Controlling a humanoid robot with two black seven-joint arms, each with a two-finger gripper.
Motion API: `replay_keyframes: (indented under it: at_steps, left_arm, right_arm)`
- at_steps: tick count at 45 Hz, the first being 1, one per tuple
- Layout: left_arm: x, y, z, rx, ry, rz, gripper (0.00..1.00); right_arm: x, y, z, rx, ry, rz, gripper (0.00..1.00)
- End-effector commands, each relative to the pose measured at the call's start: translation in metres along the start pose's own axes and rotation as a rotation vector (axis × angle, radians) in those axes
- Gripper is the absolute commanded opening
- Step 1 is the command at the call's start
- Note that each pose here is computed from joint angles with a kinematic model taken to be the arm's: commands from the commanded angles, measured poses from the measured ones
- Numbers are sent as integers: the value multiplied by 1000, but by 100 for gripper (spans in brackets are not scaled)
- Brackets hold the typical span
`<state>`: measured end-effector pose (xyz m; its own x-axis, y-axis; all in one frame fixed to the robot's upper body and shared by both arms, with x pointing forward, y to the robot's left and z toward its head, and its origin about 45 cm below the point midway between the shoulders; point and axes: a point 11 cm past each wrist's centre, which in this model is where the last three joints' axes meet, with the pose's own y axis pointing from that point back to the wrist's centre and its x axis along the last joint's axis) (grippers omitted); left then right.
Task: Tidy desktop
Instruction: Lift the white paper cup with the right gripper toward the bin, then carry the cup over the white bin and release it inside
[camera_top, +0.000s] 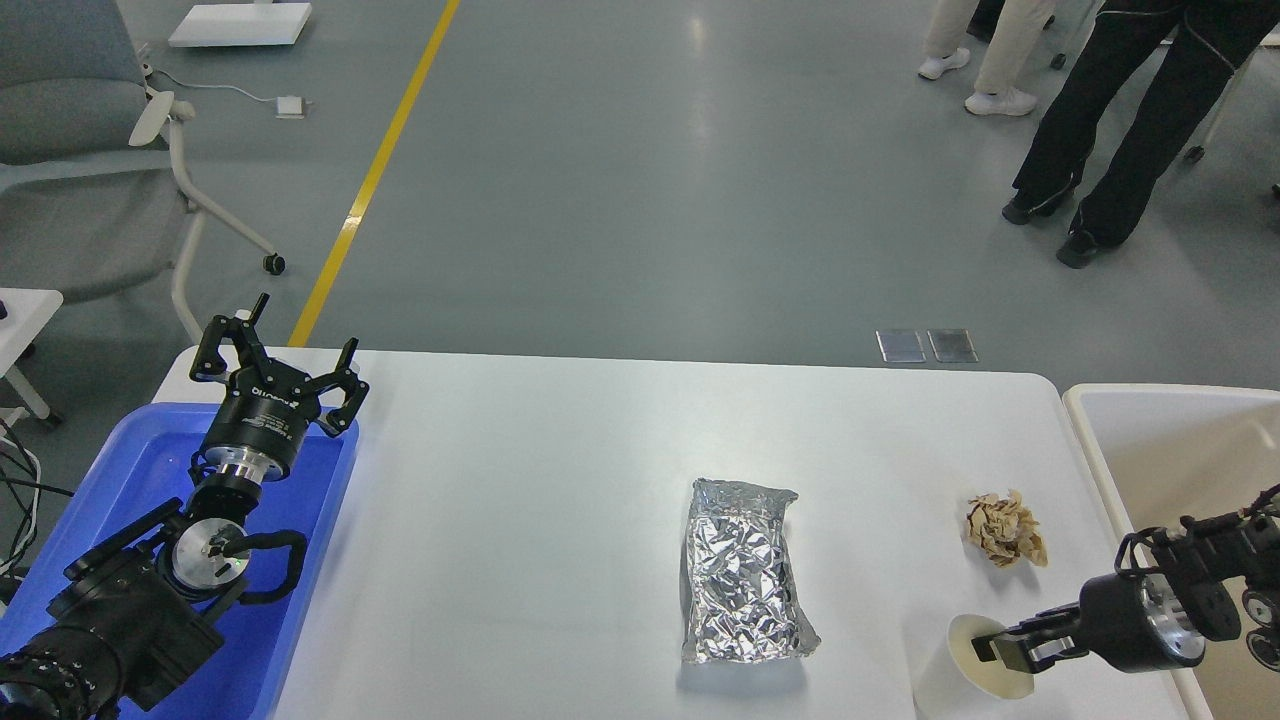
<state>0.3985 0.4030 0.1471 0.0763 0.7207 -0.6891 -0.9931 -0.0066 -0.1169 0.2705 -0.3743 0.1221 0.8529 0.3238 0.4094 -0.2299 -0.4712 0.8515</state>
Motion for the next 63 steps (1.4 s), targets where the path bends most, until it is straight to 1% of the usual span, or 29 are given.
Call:
replay_keyframes:
  at_steps: [1,12,18,27,35,46,55,59,63]
  left_arm:
    - [0,0,0,-1,0,0,100]
    - [0,0,0,-1,0,0,100]
    - [0,0,0,-1,0,0,100]
    - [0,0,0,-1,0,0,100]
    - [0,0,0,-1,0,0,100]
    - [0,0,0,-1,0,0,100]
    - [0,0,0,-1,0,0,100]
    - [0,0,0,1,0,0,100]
    - [0,0,0,-2,1,1,100]
  right_arm:
    - [0,0,2,-4,-7,7,0]
    - [9,7,5,-10,-11,44,0]
    - [22,30,14,-20,-77,121,0]
    - [66,72,8,86,-101,282,0]
    - [88,105,2,148,-144,377,0]
    - [127,154,-4,186,-166,514,0]
    - [166,200,-18,264,-218,634,0]
    - [174,210,-21,273,-215,658,0]
    - [179,220,-13,249,-220,690,0]
